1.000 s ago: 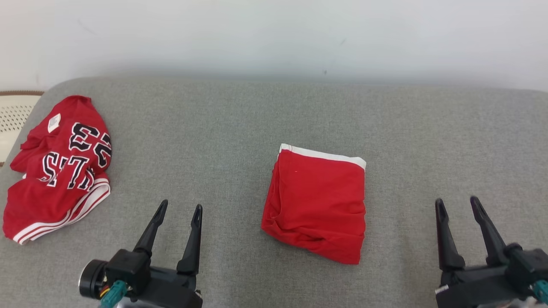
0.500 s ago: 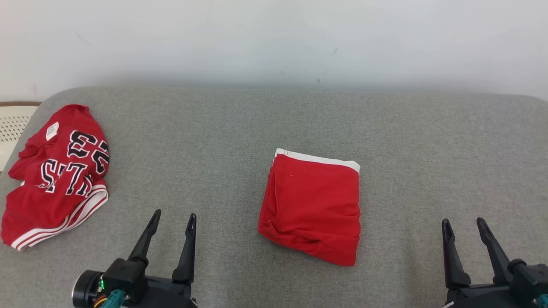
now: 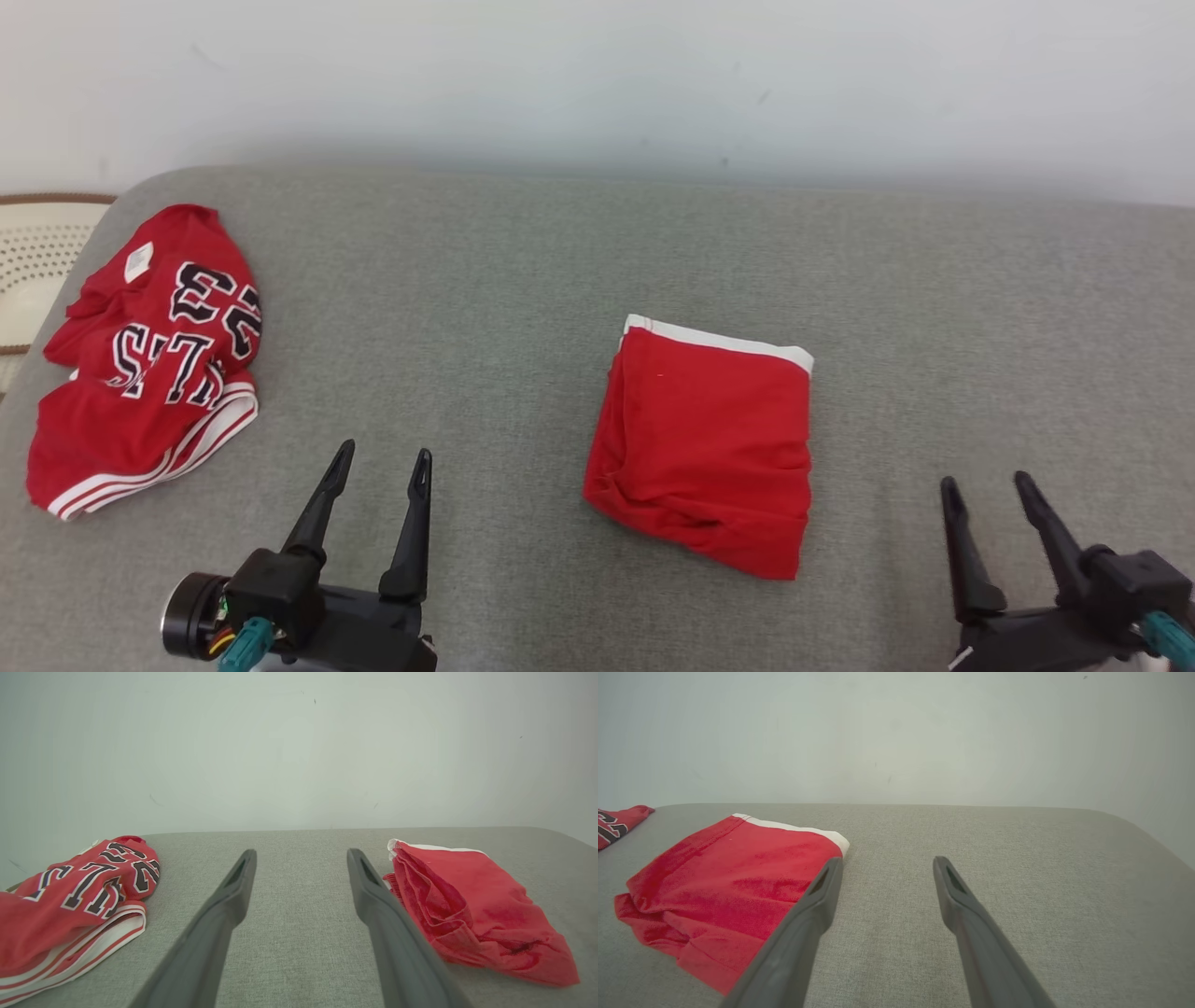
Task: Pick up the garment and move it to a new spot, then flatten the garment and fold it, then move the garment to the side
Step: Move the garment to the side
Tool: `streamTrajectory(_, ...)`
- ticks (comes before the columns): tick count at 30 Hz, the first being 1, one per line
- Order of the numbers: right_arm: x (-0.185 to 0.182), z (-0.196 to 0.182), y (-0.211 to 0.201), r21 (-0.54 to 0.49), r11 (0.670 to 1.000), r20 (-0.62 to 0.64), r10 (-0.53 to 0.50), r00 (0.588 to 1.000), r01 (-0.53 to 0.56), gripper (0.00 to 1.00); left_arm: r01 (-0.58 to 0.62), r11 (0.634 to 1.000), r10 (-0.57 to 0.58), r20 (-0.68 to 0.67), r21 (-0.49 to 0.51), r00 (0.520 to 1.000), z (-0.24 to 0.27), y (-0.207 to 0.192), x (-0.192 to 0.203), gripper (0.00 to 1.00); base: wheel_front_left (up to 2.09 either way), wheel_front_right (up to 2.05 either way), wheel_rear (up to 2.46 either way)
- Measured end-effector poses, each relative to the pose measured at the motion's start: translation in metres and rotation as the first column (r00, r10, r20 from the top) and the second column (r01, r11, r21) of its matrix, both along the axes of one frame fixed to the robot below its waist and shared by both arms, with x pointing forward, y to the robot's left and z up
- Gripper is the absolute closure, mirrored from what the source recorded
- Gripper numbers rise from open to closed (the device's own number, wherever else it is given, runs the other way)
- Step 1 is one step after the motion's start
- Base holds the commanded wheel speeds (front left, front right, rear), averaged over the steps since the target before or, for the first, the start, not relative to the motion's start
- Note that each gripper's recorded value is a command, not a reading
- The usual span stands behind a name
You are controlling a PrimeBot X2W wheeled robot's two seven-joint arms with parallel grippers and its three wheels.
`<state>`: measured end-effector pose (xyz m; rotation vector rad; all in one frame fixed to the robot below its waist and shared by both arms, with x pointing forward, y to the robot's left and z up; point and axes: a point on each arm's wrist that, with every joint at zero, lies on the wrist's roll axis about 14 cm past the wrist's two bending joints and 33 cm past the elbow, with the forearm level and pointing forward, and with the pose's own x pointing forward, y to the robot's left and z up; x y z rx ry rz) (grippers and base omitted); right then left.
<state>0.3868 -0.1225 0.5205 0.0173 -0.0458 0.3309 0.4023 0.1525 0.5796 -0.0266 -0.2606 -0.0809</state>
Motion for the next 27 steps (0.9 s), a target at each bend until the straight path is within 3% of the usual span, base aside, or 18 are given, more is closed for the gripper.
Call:
streamTrajectory(8, 0.011, -0.037, 0.046, -0.02, 0.985, -0.134, 0.165, 0.977, -0.169, 0.0, -0.028, 1.0, 0.028, -0.006, -0.013, 1.0, -0.003, 0.009, -0.003, 0.0, 0.0, 0.0, 0.0)
streamTrajectory(21, 0.012, -0.107, 0.106, 0.067, 0.946, -0.359, 0.32, 0.877, -0.318, 0.0, -0.077, 0.997, 0.076, -0.053, -0.021, 0.996, -0.021, 0.024, -0.003, 0.0, 0.0, 0.0, 0.0)
streamTrajectory(23, 0.013, -0.108, 0.108, 0.082, 0.945, -0.359, 0.323, 0.875, -0.316, 1.0, -0.074, 0.997, 0.073, -0.053, -0.022, 0.996, -0.021, 0.023, -0.001, 0.0, 0.0, 0.0, 0.0)
streamTrajectory(27, 0.017, -0.109, 0.105, 0.092, 0.949, -0.364, 0.315, 0.877, -0.303, 1.0, -0.056, 0.998, 0.055, -0.051, -0.025, 0.997, -0.021, 0.017, 0.004, 0.0, 0.0, 0.0, 0.0)
